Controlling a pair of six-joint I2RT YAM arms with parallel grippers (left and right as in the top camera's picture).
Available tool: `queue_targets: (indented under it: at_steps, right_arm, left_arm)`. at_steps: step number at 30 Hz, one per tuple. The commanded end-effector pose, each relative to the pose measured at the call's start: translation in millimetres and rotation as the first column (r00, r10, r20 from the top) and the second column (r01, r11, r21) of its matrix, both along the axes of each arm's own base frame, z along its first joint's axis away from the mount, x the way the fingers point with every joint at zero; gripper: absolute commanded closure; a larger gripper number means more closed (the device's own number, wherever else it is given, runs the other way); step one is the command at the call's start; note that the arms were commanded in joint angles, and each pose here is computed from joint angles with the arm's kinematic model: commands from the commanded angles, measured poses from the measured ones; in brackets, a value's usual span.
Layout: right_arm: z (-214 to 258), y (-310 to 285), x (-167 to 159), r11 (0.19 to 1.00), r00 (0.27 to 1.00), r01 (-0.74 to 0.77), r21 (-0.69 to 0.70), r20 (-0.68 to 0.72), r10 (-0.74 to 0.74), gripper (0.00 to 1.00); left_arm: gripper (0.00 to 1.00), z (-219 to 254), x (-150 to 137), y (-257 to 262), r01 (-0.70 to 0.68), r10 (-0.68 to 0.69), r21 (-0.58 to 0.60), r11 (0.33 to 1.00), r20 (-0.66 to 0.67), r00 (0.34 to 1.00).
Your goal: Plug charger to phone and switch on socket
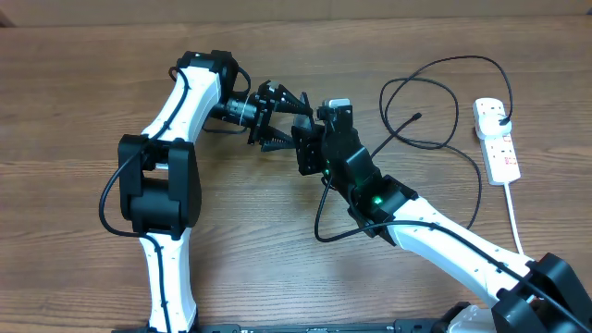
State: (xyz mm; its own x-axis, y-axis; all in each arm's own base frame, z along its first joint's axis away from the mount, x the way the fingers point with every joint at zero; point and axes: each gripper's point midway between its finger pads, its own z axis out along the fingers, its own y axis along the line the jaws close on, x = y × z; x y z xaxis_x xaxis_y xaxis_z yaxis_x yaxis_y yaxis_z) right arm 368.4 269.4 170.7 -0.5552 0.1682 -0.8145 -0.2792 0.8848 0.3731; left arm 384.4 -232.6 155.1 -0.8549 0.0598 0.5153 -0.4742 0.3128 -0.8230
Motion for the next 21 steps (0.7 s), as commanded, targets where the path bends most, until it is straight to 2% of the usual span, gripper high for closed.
queue_targets:
  at_steps: [1, 9, 12, 16, 17, 18, 19, 21]
  right_arm:
    - [10.0, 5.9, 1.1, 1.000, 1.000, -0.018, 0.020, 0.010, 0.018, 0.69]
    - [2.9, 4.8, -2.3, 1.000, 1.000, -0.022, 0.005, -0.018, 0.022, 0.88]
    - [2.7, 4.8, -2.5, 1.000, 1.000, -0.023, 0.004, -0.019, 0.023, 0.91]
    - [2.3, 5.6, -3.2, 1.000, 0.999, -0.029, 0.005, -0.022, 0.029, 0.93]
    - [2.2, 5.5, -3.2, 1.000, 0.999, -0.028, 0.005, -0.022, 0.028, 0.93]
    - [2.0, 5.4, -3.3, 1.000, 0.999, -0.028, 0.004, -0.023, 0.029, 0.93]
    - [1.9, 5.1, -3.2, 1.000, 0.999, -0.027, 0.003, -0.023, 0.027, 0.93]
    - [2.0, -1.2, -0.9, 1.000, 1.000, -0.003, -0.009, -0.022, 0.003, 0.94]
  left_arm:
    - [0.35, 10.4, 2.9, -5.4, 0.007, -0.006, -0.041, 0.999, 0.037, 0.999]
    - [0.35, 10.4, 2.9, -5.4, 0.007, -0.006, -0.041, 0.999, 0.037, 0.999]
    - [0.34, 10.4, 2.9, -5.4, 0.007, -0.006, -0.040, 0.999, 0.038, 0.999]
    - [0.25, 9.1, 4.0, -4.7, 0.008, -0.006, -0.035, 0.999, 0.047, 0.999]
    - [0.17, 9.0, 4.9, -4.5, 0.007, -0.005, -0.036, 0.999, 0.053, 0.999]
    - [0.05, 9.0, 5.5, -4.3, 0.006, -0.004, -0.037, 0.999, 0.057, 0.998]
    - [0.00, 9.1, 6.0, -4.1, 0.005, -0.002, -0.038, 0.999, 0.057, 0.998]
    - [0.00, 9.4, 7.5, -1.9, -0.001, 0.004, -0.039, 0.999, 0.057, 0.998]
